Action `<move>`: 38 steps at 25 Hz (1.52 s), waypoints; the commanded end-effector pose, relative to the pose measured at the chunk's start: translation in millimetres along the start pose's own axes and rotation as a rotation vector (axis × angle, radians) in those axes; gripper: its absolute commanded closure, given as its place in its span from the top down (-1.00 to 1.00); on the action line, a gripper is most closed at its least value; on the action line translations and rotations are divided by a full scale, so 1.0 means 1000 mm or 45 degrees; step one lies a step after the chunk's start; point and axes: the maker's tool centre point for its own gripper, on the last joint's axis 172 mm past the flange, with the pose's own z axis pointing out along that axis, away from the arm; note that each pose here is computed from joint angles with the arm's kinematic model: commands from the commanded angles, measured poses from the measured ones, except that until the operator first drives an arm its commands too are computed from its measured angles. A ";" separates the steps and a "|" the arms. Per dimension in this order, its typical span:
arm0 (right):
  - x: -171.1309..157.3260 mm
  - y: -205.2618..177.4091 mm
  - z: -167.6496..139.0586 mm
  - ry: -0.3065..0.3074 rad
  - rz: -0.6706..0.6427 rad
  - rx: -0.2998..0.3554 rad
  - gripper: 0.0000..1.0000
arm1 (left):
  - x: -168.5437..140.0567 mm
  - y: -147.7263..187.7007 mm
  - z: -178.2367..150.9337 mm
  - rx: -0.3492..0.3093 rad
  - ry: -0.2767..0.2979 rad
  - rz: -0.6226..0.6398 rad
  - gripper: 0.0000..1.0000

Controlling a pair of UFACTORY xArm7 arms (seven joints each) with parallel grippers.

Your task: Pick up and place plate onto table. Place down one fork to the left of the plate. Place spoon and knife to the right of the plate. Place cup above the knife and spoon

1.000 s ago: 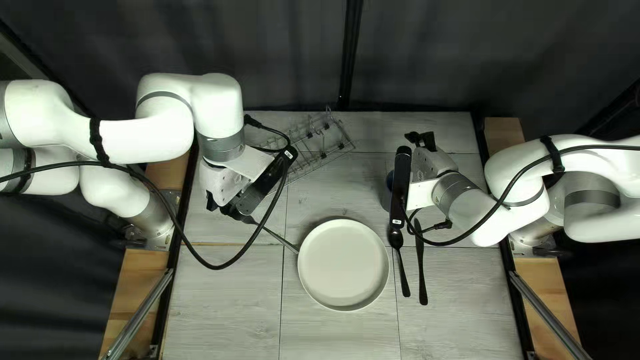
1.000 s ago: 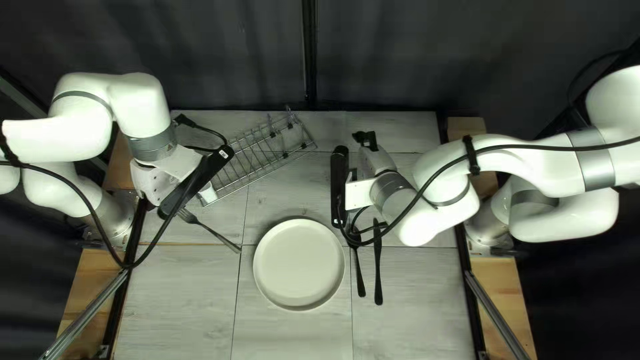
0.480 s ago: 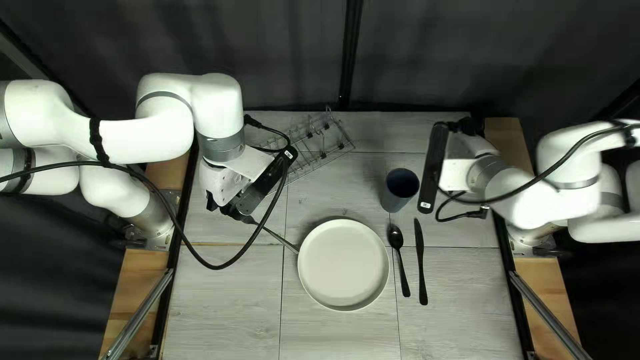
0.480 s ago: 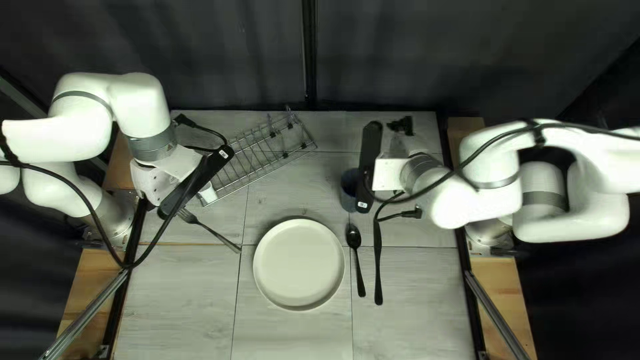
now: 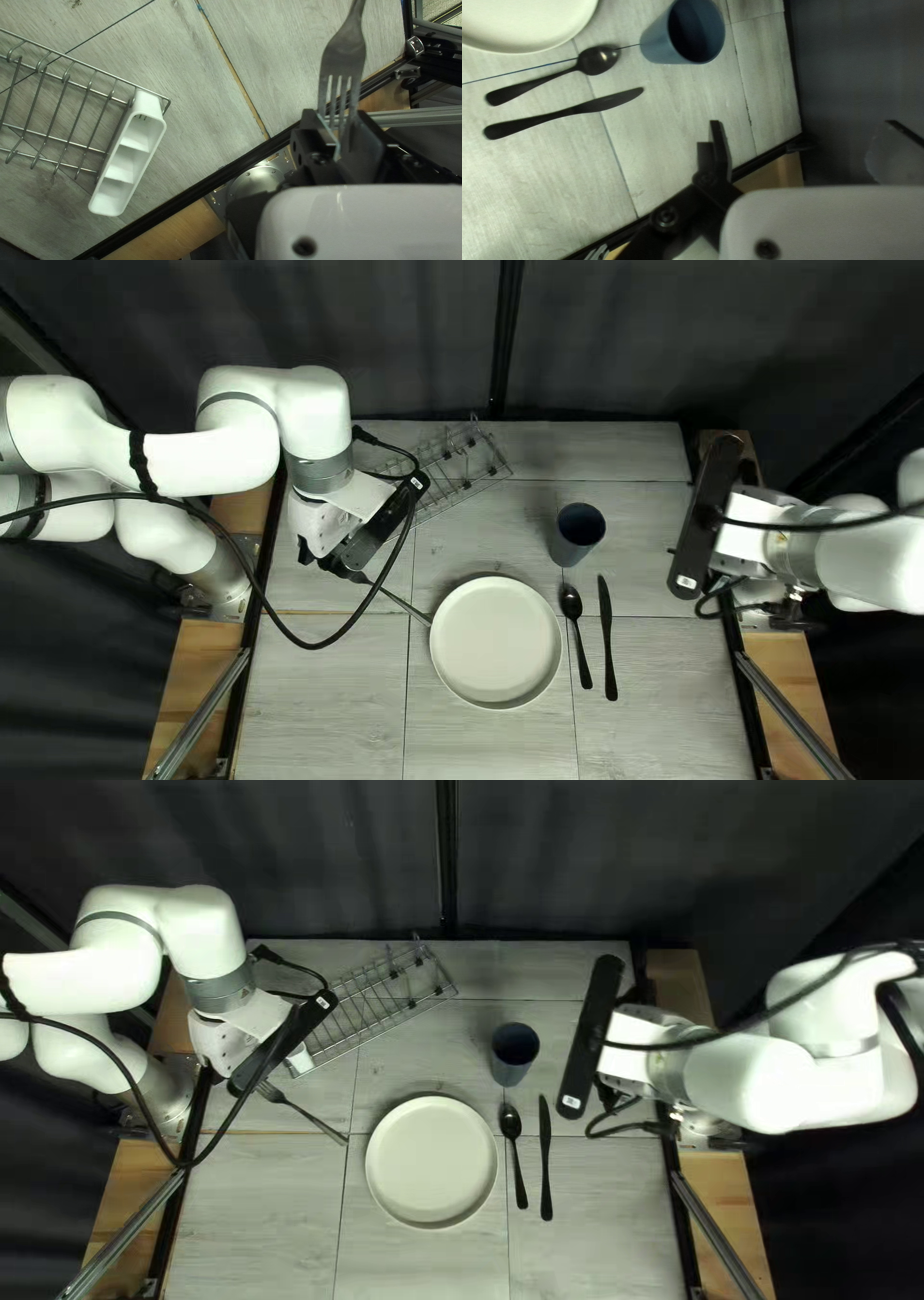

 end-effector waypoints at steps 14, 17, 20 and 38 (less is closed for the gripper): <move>0.000 0.000 0.000 0.000 0.000 0.000 1.00 | -0.011 -0.017 0.030 0.117 -0.053 0.386 -1.00; 0.000 0.000 0.000 0.000 0.000 0.000 1.00 | 0.001 -0.030 0.054 0.139 -0.079 0.571 -1.00; 0.000 0.000 0.000 0.000 0.000 0.000 1.00 | 0.008 -0.034 0.060 0.153 -0.090 0.652 -1.00; 0.000 0.000 0.000 0.000 0.000 0.000 1.00 | 0.030 -0.038 0.106 0.237 -0.239 1.101 -1.00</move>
